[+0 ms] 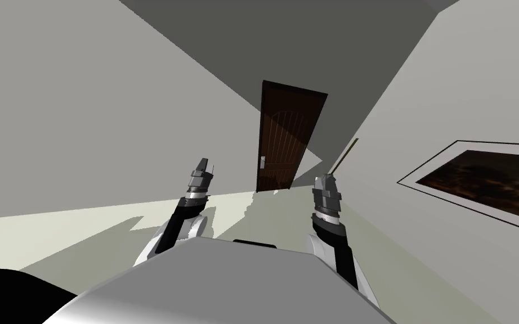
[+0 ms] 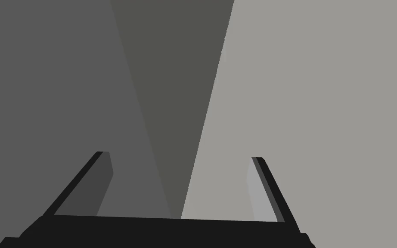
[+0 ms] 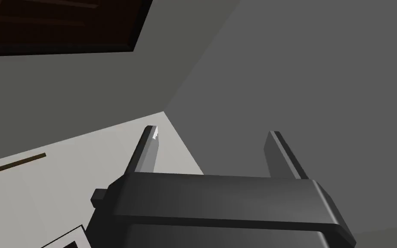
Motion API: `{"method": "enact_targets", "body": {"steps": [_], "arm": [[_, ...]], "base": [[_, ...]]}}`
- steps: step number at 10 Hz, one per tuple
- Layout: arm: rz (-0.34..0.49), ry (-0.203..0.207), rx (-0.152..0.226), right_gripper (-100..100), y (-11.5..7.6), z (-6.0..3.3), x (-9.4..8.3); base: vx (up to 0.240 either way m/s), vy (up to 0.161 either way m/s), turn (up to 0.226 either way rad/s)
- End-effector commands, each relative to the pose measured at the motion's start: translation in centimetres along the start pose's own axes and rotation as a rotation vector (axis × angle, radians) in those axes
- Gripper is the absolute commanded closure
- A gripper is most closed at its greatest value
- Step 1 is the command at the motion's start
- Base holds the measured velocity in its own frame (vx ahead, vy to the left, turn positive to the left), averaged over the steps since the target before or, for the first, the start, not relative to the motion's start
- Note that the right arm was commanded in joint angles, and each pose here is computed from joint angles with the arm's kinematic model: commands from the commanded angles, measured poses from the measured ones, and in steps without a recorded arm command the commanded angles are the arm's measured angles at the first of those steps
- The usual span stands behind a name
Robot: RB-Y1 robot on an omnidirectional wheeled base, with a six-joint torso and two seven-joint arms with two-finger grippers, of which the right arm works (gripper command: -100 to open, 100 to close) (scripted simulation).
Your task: Pull the door open
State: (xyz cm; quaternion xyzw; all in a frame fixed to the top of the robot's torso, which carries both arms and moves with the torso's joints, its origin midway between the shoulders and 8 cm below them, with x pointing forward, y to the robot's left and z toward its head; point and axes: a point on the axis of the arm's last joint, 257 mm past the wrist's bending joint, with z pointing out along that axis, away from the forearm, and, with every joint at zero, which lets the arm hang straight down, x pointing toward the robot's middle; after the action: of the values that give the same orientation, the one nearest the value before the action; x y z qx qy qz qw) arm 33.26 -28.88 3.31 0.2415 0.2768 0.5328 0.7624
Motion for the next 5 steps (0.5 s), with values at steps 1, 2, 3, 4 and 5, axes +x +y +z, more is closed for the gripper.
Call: {"method": "enact_targets", "body": {"steps": [1, 2, 3, 4, 5], "arm": [[0.066, 0.001, 0.018, -100, -1.0, -0.13, 0.2], [0.09, 0.001, 0.025, -100, -1.4, -0.18, 0.3], [0.143, 0.001, 0.04, -100, -2.3, -0.3, 0.5], [0.176, 0.001, 0.05, -100, -2.8, -0.38, 0.6], [0.209, 0.001, 0.06, -100, -3.4, -0.46, 0.7]], "base": [[0.051, 0.015, 0.103], [0.079, 0.008, 0.078], [0.093, 0.007, 0.094], [0.097, 0.003, 0.077], [0.092, 0.009, 0.077]]}}
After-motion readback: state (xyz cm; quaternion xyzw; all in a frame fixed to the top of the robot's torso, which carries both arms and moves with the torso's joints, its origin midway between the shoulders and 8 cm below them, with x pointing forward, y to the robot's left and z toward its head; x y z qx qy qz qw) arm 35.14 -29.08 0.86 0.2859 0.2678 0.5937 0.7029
